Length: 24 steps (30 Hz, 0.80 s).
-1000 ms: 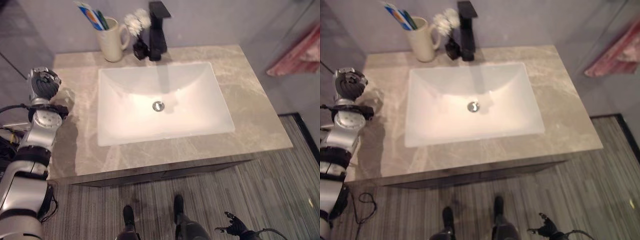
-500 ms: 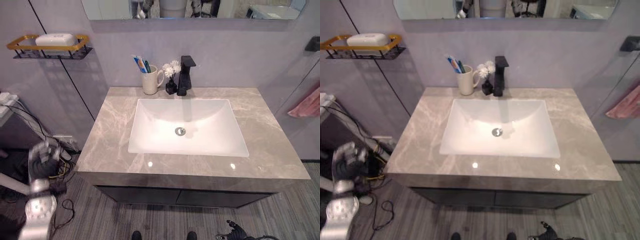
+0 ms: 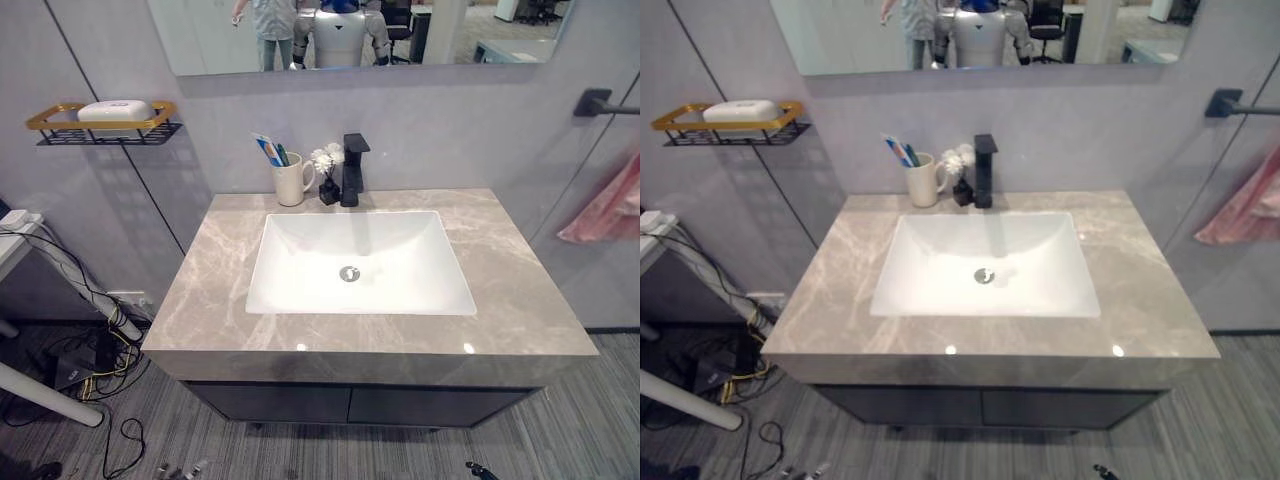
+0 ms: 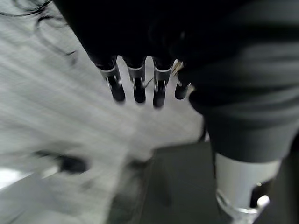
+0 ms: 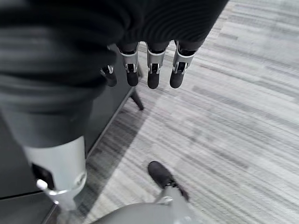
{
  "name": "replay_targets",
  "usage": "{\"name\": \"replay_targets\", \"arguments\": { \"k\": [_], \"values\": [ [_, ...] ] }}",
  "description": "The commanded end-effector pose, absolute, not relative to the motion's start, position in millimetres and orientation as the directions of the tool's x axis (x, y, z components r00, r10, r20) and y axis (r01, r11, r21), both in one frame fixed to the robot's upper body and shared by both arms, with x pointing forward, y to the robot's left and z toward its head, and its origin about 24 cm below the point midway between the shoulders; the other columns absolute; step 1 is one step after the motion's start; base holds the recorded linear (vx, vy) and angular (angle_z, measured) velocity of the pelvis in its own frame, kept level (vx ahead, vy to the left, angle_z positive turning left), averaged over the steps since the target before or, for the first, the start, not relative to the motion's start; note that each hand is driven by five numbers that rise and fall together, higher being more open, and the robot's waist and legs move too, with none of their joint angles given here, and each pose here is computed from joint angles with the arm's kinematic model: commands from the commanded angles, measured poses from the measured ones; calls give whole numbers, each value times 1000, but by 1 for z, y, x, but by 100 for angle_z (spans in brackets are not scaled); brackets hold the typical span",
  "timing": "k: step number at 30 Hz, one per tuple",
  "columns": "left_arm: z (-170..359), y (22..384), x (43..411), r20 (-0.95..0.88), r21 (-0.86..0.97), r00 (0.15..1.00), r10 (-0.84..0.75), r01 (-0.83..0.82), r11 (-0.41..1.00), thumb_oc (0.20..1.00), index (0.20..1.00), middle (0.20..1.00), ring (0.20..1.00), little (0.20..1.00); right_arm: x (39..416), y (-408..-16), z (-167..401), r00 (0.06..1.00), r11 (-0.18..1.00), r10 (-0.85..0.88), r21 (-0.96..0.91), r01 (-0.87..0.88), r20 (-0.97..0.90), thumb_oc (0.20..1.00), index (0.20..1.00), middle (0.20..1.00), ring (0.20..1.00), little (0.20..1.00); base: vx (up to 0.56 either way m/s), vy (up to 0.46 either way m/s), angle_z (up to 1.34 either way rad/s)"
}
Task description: Put brush and paste in cup on sink, flatten towel.
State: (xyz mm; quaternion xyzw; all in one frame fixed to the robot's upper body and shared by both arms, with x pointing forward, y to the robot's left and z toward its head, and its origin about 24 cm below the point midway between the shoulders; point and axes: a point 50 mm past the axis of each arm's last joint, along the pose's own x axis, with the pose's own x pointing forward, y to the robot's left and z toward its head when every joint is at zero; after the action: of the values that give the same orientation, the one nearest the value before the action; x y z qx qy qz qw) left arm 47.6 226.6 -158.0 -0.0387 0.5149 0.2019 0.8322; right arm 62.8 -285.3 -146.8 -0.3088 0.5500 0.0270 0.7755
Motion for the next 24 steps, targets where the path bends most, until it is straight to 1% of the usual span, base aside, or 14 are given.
{"name": "replay_targets", "arguments": {
  "k": [1,2,7,12,14,16,18,19,20,21,22,23,24],
  "values": [
    [-150,235,80,-831,158,494,255,-230,960,1000,1000,1000,1000,1000,84,-295,-140,430,788,-343,-505,-352,-835,1000,1000,1000,1000,1000,-88,39,-12],
    [-151,228,87,-830,171,510,225,-150,974,1000,1000,1000,1000,1000,88,-293,-141,431,791,-340,-502,-349,-836,1000,1000,1000,1000,1000,-19,78,-25],
    [-154,216,96,-842,204,521,143,61,977,1000,1000,1000,1000,1000,89,-286,-144,433,827,-329,-477,-297,-839,1000,1000,1000,1000,1000,70,160,-45],
    [-153,208,111,-836,261,540,99,233,937,1000,1000,1000,1000,1000,93,-274,-147,440,861,-304,-441,-252,-845,1000,1000,1000,1000,1000,-46,224,-37],
    [-152,202,120,-831,293,553,64,337,895,1000,1000,1000,1000,1000,93,-272,-148,436,872,-309,-435,-225,-845,1000,1000,1000,1000,1000,-115,224,-53],
    [-151,203,123,-828,307,557,67,350,885,1000,1000,1000,1000,1000,93,-271,-148,435,875,-307,-431,-220,-846,1000,1000,1000,1000,1000,-90,120,-55],
    [-150,198,131,-820,332,571,43,413,848,1000,1000,1000,1000,1000,93,-270,-149,425,879,-314,-429,-208,-849,1000,1000,1000,1000,1000,-90,111,-59],
    [-150,198,132,-820,333,571,44,413,848,1000,1000,1000,1000,1000,93,-270,-149,426,879,-313,-429,-208,-849,1000,1000,1000,1000,1000,-163,119,-59],
    [-148,191,140,-810,357,586,17,471,807,1000,1000,1000,1000,1000,94,-268,-150,421,878,-315,-429,-210,-851,1000,1000,1000,1000,1000,-209,72,-61],
    [-145,190,148,-795,370,607,15,465,804,1000,1000,1000,1000,1000,96,-266,-150,424,879,-312,-427,-210,-850,1000,1000,1000,1000,1000,-210,71,-84],
    [-145,190,148,-794,371,607,15,465,804,1000,1000,1000,1000,1000,96,-265,-150,425,879,-311,-427,-210,-850,1000,1000,1000,1000,1000,-183,94,-139],
    [-142,184,157,-781,383,625,5,473,793,1000,1000,1000,1000,1000,92,-264,-152,416,876,-315,-429,-218,-853,1000,1000,1000,1000,1000,-136,112,-160],
    [-143,181,157,-785,378,619,-9,491,784,1000,1000,1000,1000,1000,89,-264,-152,407,878,-320,-429,-211,-856,1000,1000,1000,1000,1000,-164,118,-163]
  ]
}}
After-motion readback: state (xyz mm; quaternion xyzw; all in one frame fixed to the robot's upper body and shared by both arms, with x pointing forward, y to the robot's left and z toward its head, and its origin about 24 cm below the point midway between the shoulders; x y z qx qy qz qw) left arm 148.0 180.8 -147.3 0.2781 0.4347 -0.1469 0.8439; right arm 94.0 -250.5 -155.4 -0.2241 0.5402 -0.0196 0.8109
